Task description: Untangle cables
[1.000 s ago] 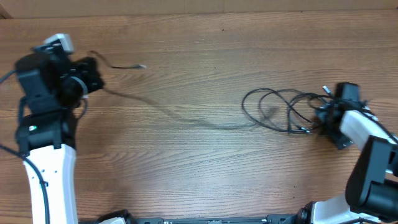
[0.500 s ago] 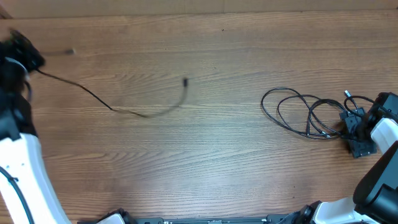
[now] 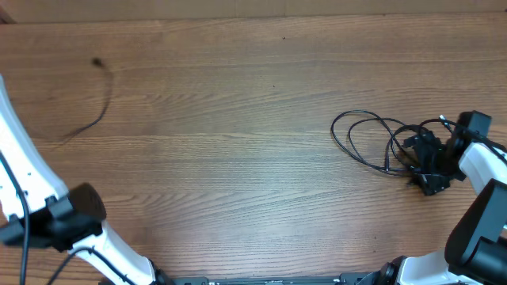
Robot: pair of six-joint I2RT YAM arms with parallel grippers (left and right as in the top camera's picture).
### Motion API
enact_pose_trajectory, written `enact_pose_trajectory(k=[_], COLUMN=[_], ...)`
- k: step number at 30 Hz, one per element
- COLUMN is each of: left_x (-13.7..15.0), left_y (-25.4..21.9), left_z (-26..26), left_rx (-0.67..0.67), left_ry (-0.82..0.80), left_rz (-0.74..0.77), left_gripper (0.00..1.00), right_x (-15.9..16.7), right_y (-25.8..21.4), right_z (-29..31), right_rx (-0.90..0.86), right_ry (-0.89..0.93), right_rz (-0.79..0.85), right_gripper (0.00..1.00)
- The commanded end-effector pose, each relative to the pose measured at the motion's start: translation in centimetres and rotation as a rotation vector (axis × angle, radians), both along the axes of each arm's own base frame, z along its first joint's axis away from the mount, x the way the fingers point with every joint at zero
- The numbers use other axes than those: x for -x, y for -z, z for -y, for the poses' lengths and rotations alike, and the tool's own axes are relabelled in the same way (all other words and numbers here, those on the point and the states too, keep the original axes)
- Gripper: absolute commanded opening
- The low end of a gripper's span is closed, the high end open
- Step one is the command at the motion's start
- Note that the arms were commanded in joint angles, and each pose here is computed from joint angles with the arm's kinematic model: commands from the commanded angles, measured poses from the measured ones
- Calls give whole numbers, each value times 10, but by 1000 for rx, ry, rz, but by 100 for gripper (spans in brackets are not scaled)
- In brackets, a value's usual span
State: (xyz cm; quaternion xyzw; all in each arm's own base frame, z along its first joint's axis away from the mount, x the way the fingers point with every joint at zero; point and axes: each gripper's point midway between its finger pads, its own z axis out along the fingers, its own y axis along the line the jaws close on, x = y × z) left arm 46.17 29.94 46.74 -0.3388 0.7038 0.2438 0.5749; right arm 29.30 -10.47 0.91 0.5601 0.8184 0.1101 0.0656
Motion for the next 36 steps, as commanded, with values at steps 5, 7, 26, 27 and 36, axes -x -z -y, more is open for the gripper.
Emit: enact_pose_trajectory(k=[5, 7, 26, 27, 36], left_x=[-35, -48, -77, -79, -76], left_y=[227, 282, 332, 332, 318], left_z=[-26, -4, 206, 223, 372], left_rx=[283, 398, 826, 825, 880], left_ry=[-83, 20, 549, 579, 1012], left_rz=[-475, -569, -706, -721, -785], left_gripper=[4, 8, 80, 80, 78], right_x=[-1, -4, -43, -43, -41], right_y=[14, 14, -38, -45, -104], right_z=[-46, -56, -138, -141, -144], right_rx=[-66, -64, -130, -127, -66], right_ry=[-112, -149, -623, -634, -692], right_rz=[-31, -28, 232, 238, 318], right_gripper=[100, 100, 42, 27, 13])
